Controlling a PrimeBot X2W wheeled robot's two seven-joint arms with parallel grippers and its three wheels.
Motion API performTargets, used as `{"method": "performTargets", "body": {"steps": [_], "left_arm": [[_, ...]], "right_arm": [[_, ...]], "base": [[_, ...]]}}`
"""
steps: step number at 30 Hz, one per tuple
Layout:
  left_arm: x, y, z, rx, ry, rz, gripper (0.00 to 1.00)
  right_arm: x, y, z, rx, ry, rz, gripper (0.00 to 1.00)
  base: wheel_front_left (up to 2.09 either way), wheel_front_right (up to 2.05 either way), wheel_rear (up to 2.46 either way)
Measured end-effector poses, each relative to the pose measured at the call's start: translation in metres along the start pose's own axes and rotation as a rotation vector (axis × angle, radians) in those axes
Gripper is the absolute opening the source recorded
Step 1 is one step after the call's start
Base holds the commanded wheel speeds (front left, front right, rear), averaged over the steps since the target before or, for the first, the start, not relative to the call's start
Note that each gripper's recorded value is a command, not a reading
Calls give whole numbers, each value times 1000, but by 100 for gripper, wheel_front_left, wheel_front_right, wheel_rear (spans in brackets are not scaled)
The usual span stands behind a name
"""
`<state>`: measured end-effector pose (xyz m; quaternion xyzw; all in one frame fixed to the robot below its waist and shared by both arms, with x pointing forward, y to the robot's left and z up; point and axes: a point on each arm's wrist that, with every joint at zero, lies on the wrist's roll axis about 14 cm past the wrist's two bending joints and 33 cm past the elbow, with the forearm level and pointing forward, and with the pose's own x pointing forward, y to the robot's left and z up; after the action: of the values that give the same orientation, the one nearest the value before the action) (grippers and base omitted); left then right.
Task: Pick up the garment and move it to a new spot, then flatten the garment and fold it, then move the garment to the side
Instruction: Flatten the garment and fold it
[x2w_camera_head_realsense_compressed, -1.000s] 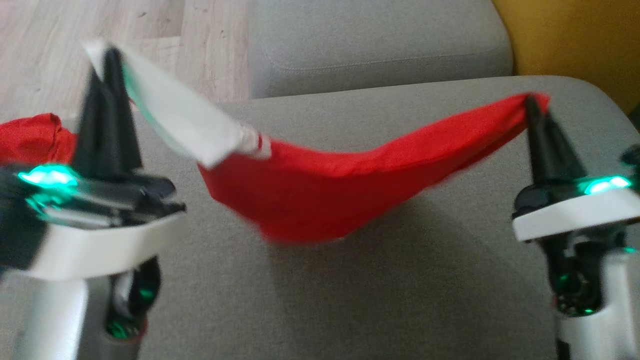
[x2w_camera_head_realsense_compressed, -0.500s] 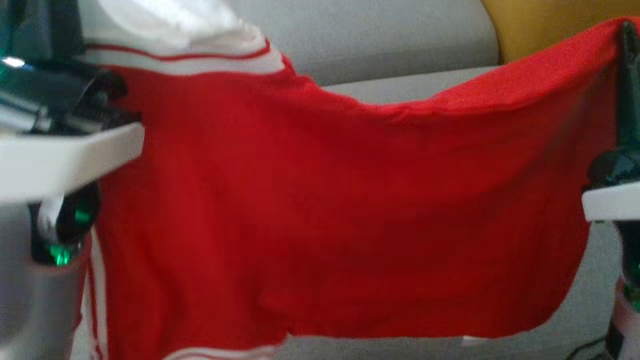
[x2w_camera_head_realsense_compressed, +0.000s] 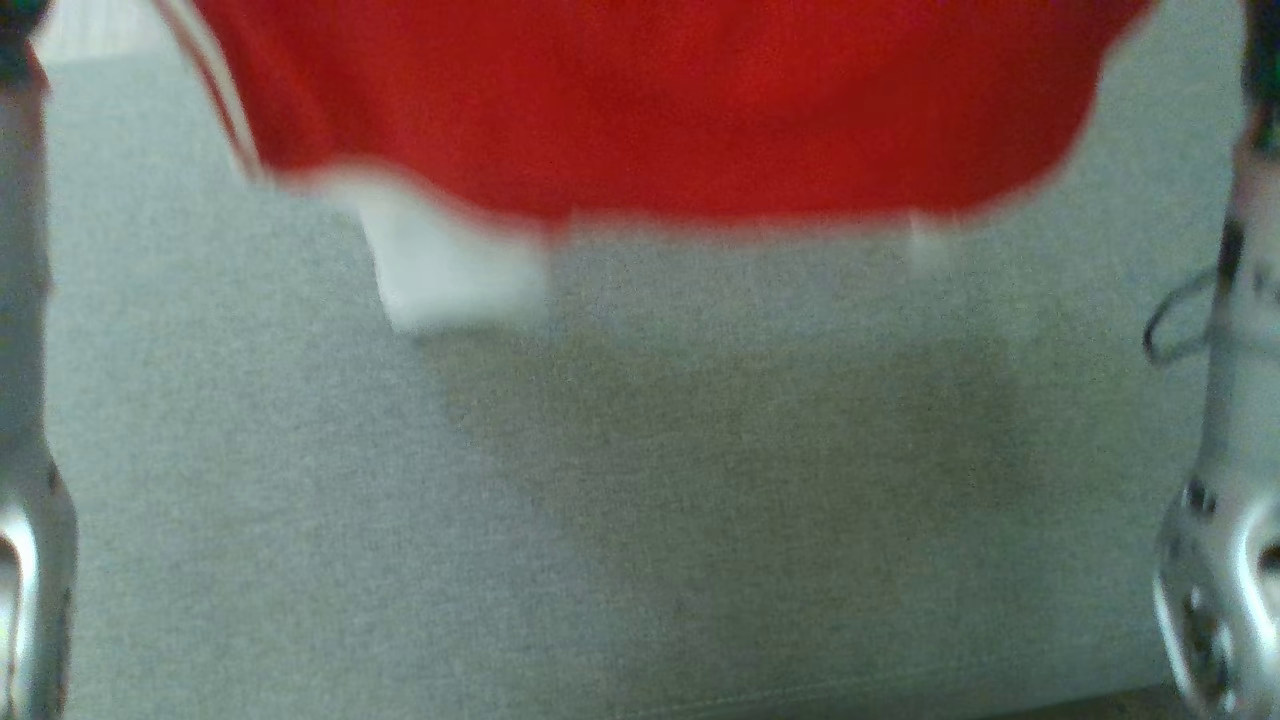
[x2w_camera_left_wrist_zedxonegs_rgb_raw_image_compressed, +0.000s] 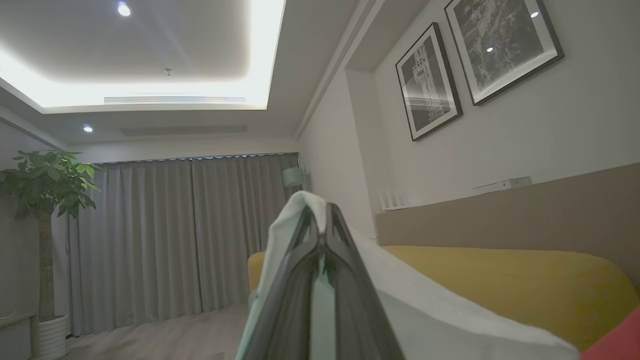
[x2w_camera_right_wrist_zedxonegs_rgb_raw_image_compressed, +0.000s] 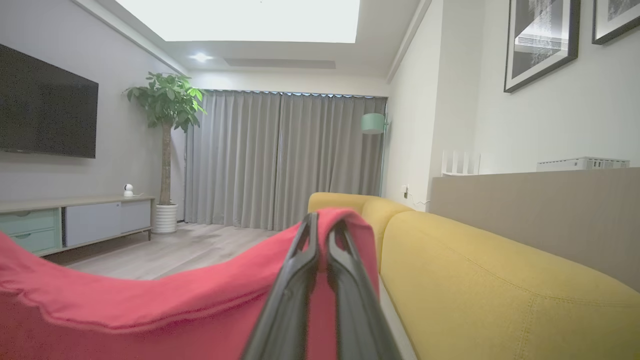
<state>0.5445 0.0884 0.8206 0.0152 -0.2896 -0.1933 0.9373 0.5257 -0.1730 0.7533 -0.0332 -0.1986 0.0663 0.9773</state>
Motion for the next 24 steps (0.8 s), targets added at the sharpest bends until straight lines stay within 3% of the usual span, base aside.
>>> {"method": "performTargets", "body": {"steps": [6,12,16,20,24], "left_arm": [[34,19,-20,67,-70,65,0],[37,24,-86,-7,-8,88,0],[12,20,-163,-74,117,103,0],[-39,13,-237,-131,296,111,0],[-78,4,-271,-155,391,88,0]], "right_arm": [[52,-8,-30,-99,12,-18,0],[75,-7,-102,-152,121,-13,0],[66,0,-183,-148,241,6,0],[31,8,-264,-89,390,3,0],[-7,25,-314,-35,508,16,0]], "base": [[0,0,0],[0,0,0],[0,0,0],[0,0,0],[0,0,0]]}}
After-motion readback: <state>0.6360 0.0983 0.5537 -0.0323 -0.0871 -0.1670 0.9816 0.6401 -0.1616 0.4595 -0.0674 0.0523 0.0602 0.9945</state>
